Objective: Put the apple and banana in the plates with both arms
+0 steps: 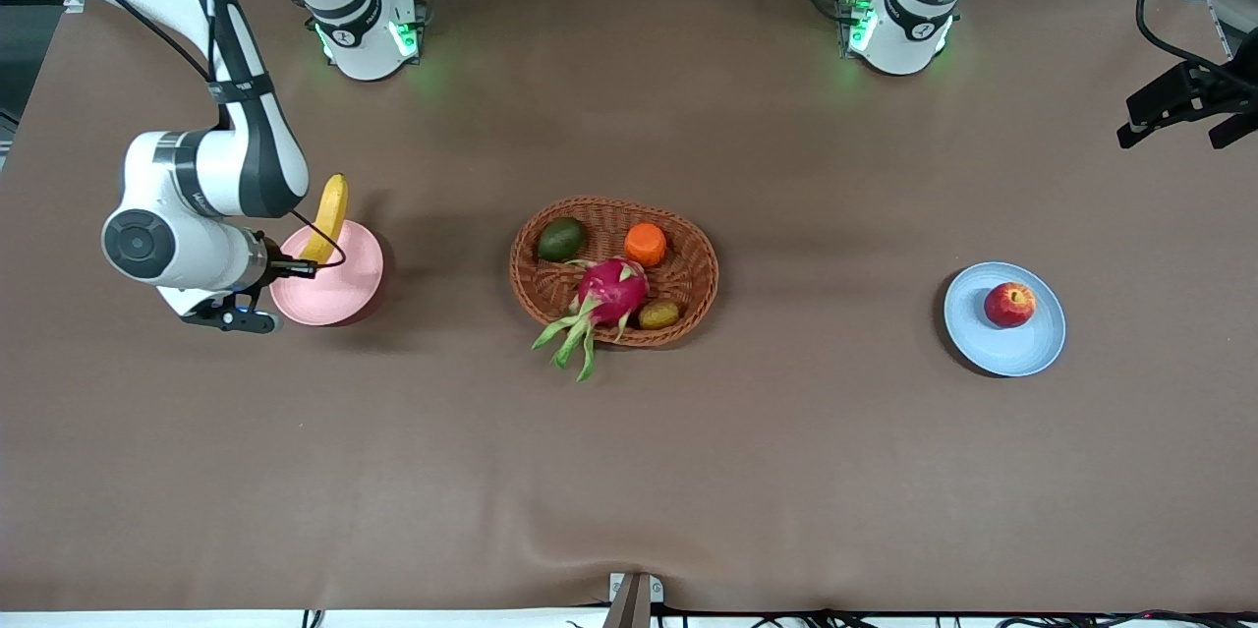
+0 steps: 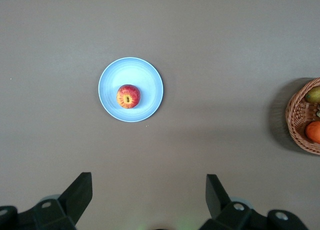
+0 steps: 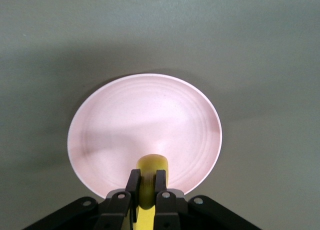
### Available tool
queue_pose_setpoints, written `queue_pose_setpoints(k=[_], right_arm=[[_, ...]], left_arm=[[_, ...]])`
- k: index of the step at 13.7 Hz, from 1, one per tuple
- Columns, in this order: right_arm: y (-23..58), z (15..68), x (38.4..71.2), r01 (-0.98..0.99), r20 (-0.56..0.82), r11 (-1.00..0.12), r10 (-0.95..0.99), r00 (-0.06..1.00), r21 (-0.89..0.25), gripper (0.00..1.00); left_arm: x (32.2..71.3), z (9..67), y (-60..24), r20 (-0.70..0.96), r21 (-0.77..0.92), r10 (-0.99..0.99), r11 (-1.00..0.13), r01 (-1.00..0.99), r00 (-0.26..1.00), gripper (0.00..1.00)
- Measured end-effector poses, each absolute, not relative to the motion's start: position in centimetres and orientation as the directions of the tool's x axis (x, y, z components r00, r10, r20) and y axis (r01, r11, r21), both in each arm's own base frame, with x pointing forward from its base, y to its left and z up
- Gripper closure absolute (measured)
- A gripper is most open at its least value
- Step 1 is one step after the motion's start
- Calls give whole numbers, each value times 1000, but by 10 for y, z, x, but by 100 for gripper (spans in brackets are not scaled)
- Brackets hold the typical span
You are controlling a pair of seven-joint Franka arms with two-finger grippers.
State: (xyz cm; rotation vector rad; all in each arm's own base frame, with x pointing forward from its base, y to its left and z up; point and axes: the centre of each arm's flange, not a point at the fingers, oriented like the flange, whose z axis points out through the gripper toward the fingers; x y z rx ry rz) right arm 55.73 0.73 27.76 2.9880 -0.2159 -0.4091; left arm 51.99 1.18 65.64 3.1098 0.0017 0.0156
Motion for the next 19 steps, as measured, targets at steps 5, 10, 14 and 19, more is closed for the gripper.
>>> queue_pose_setpoints(k=[5,10,14,19], right_arm=[[3,256,558,-126,-248,-982,-159,956,143,85],[3,254,565,-126,-225,-982,-157,962,143,81],[3,265,575,-131,-199,-982,-157,967,139,43],[6,314,597,-132,-256,-980,-168,952,151,0]], left_arm=[[520,657,9,13,31,-5,-999,-5,1000,0],[520,659,11,18,31,-1,-1000,-1,1000,0],[521,659,13,16,31,3,-1000,3,1000,0],[524,654,10,6,30,-2,-1000,-2,1000,0]])
